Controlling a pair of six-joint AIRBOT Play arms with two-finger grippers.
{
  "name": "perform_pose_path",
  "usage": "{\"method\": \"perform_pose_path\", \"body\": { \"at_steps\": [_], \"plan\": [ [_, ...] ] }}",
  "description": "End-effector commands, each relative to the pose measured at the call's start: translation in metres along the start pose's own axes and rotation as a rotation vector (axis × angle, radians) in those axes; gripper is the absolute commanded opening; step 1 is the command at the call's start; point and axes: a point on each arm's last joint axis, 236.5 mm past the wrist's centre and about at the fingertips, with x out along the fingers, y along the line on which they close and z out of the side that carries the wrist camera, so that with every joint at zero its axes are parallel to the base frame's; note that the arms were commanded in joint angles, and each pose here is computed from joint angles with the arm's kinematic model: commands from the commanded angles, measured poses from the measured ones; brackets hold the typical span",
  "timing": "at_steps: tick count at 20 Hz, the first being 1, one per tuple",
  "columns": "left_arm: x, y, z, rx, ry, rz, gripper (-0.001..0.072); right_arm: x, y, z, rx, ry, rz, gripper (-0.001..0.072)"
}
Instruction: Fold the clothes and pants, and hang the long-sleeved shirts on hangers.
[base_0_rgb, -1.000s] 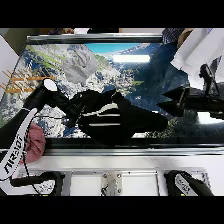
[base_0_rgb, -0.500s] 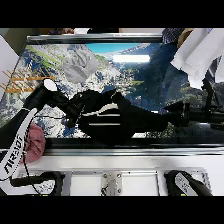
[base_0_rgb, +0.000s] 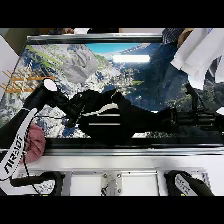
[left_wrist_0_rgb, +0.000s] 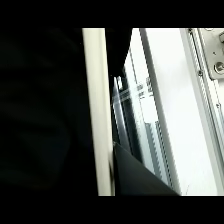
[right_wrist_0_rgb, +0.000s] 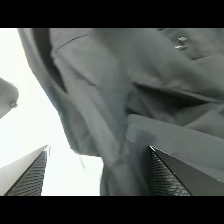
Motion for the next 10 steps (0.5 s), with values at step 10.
{"method": "perform_pose_path", "body": {
  "at_steps": [10],
  "plan": [
    [0.0, 0.0, 0.0, -0.001, -0.001, 0.001, 0.0012, 0.041, 0.001, 0.001, 0.015, 0.018, 0.081, 0.065]
  ]
}}
